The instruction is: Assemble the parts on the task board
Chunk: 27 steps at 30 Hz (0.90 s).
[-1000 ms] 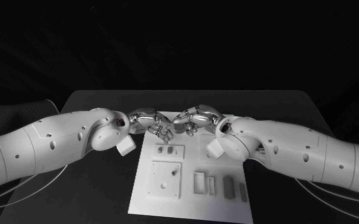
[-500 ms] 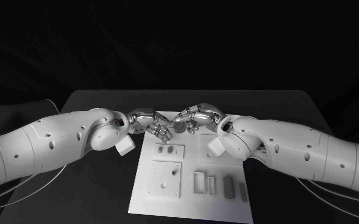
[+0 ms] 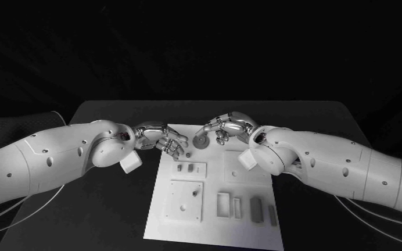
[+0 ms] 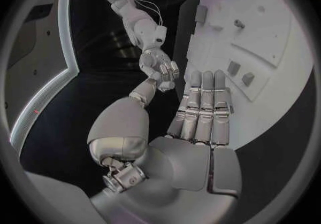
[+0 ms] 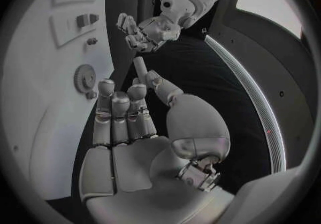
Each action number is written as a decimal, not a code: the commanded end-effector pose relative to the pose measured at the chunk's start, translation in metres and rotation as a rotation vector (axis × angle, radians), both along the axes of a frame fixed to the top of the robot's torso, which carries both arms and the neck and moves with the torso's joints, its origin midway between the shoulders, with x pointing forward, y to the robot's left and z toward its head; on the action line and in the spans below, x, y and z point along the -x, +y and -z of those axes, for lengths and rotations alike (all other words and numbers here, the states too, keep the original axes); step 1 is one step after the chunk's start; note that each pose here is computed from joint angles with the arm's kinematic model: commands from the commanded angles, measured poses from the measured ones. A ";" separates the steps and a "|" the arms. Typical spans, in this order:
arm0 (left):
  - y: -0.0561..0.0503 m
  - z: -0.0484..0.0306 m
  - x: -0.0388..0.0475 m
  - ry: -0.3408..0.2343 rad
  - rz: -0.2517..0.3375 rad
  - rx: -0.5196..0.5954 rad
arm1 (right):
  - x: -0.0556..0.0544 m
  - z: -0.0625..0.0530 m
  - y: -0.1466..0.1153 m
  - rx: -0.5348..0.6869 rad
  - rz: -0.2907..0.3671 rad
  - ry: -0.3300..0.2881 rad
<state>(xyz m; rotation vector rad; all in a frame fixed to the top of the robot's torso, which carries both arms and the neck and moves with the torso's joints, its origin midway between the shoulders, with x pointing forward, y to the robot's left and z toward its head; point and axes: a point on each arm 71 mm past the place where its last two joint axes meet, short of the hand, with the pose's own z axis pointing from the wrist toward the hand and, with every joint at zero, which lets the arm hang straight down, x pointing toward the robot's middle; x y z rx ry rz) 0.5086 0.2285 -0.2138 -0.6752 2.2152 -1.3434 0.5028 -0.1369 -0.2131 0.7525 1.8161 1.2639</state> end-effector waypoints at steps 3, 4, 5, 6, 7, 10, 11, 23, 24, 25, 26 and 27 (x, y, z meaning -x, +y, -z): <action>0.016 0.0006 -0.0021 0.019 -0.004 -0.005 | -0.002 -0.003 -0.004 0.045 -0.049 -0.092; 0.021 0.0006 -0.0039 0.018 -0.024 -0.005 | -0.002 -0.004 -0.004 0.067 -0.067 -0.121; 0.026 0.0004 -0.0057 0.014 -0.045 -0.006 | -0.001 -0.006 -0.003 0.088 -0.085 -0.153; 0.031 0.0001 -0.0077 0.009 -0.068 -0.004 | 0.001 -0.007 -0.001 0.115 -0.111 -0.194; 0.036 -0.0003 -0.0099 0.005 -0.096 0.001 | 0.003 -0.009 0.001 0.147 -0.144 -0.236; 0.051 -0.0029 -0.0166 -0.020 -0.192 0.021 | 0.011 -0.013 0.010 0.219 -0.236 -0.341; 0.057 -0.0045 -0.0196 -0.038 -0.225 0.023 | 0.014 -0.014 0.014 0.245 -0.274 -0.382; 0.088 -0.0147 -0.0396 -0.159 -0.435 0.062 | 0.048 -0.017 0.051 0.380 -0.506 -0.652; 0.088 -0.0151 -0.0404 -0.164 -0.445 0.066 | 0.051 -0.015 0.054 0.389 -0.524 -0.667; 0.087 -0.0155 -0.0412 -0.169 -0.450 0.070 | 0.054 -0.015 0.057 0.390 -0.540 -0.684; 0.086 -0.0158 -0.0423 -0.174 -0.452 0.071 | 0.060 -0.012 0.061 0.401 -0.572 -0.714; 0.085 -0.0157 -0.0430 -0.175 -0.450 0.073 | 0.064 -0.011 0.063 0.402 -0.586 -0.724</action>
